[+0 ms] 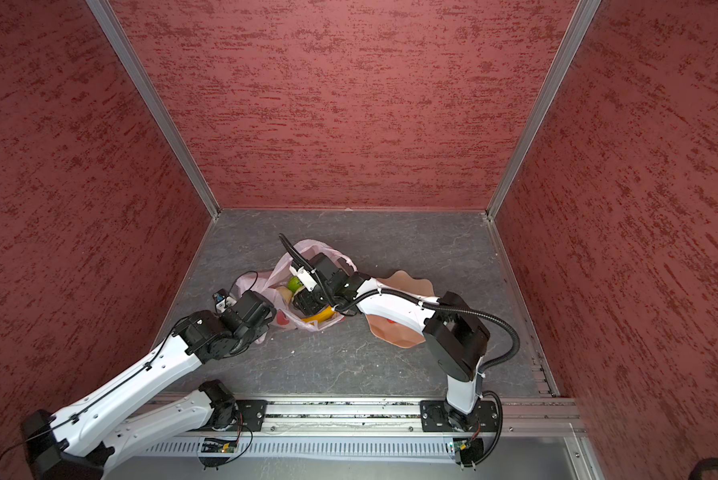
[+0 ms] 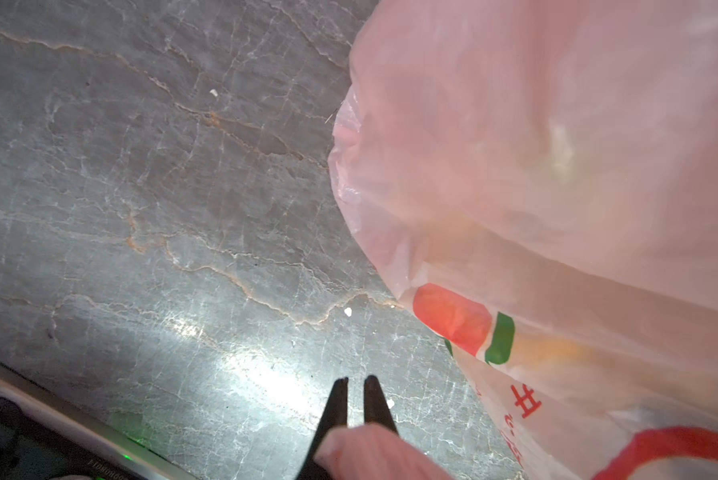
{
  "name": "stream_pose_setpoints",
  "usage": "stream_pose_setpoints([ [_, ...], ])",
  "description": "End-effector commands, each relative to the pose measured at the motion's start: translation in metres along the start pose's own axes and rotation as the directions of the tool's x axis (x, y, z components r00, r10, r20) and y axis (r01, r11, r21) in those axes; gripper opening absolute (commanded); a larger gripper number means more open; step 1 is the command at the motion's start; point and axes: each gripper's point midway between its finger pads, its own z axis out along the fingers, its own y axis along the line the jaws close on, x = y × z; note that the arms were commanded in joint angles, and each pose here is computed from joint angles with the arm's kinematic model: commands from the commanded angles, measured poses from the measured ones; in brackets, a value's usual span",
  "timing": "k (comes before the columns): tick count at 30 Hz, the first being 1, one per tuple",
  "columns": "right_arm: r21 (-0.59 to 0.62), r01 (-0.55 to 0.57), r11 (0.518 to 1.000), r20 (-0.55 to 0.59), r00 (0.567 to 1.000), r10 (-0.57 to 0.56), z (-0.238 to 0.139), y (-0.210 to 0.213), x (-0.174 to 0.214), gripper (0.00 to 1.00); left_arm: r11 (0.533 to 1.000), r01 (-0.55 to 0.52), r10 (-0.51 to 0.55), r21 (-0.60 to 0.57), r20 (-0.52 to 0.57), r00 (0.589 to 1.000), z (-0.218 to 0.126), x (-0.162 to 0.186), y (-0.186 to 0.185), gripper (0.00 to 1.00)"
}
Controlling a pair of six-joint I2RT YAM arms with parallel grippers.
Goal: Take the fake fruits out of the plastic bag
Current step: 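Lift the beige fruit out of the bag with the right gripper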
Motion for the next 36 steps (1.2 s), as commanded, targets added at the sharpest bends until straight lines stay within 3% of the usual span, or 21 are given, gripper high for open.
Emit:
stream_pose_setpoints([
  [1,0.002,0.042,0.999,0.056,0.998,-0.042,-0.022,0.004,-0.019,0.33,0.999,-0.028,0.026,0.045,0.041,0.999,-0.007,-0.013,-0.014,0.12],
  [11,0.009,0.116,0.993,0.132,0.984,-0.116,-0.054,0.013,-0.041,0.32,0.994,-0.015,0.006,0.107,0.085,0.996,-0.023,-0.027,-0.019,0.12],
  [21,0.033,0.162,0.986,0.323,0.932,-0.164,-0.113,0.032,-0.107,0.32,0.993,-0.032,0.023,0.113,0.078,0.997,-0.023,-0.023,-0.014,0.12],
  [29,0.183,0.173,0.968,0.41,0.881,-0.235,-0.152,0.021,-0.161,0.31,0.988,-0.047,0.034,0.145,0.09,0.995,-0.021,-0.021,-0.017,0.12],
  [36,0.335,0.06,0.94,0.453,0.864,-0.217,-0.191,-0.024,-0.187,0.31,0.984,-0.081,0.063,0.161,0.112,0.992,-0.027,-0.025,-0.015,0.12],
])
